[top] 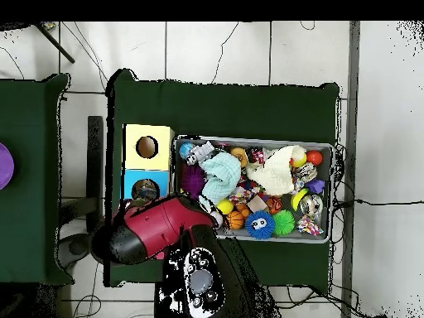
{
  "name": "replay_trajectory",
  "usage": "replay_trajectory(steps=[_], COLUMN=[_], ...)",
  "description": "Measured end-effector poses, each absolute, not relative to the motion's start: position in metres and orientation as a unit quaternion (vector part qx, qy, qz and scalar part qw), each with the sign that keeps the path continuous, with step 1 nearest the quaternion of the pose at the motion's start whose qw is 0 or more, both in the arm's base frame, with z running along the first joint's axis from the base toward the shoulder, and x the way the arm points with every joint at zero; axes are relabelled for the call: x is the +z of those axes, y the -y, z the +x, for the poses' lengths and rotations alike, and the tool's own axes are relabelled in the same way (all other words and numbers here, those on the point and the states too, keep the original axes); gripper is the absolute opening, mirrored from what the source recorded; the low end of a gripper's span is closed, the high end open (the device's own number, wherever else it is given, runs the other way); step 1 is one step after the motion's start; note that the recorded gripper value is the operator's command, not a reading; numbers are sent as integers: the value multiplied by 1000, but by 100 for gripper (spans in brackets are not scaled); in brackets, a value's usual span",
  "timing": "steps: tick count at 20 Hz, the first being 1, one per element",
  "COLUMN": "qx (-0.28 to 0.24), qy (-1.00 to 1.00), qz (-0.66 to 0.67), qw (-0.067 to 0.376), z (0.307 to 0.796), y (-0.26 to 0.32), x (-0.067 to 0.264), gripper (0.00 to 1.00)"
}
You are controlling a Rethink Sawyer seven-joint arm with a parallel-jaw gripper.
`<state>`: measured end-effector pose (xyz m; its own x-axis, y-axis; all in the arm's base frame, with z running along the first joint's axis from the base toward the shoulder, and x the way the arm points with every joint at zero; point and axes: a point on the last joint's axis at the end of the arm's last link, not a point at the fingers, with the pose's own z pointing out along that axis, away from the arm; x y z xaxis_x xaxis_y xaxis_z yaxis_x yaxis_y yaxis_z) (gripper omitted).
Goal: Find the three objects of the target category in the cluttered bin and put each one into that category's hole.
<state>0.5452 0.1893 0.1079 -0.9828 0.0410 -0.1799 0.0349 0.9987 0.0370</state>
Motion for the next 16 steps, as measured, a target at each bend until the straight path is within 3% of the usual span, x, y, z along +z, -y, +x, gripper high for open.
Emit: replay_trajectory(steps=[16], qx=[18], qy=[-994], qz=[42], qw=[98], z=[548], y=[-167], x=[125], gripper=[100])
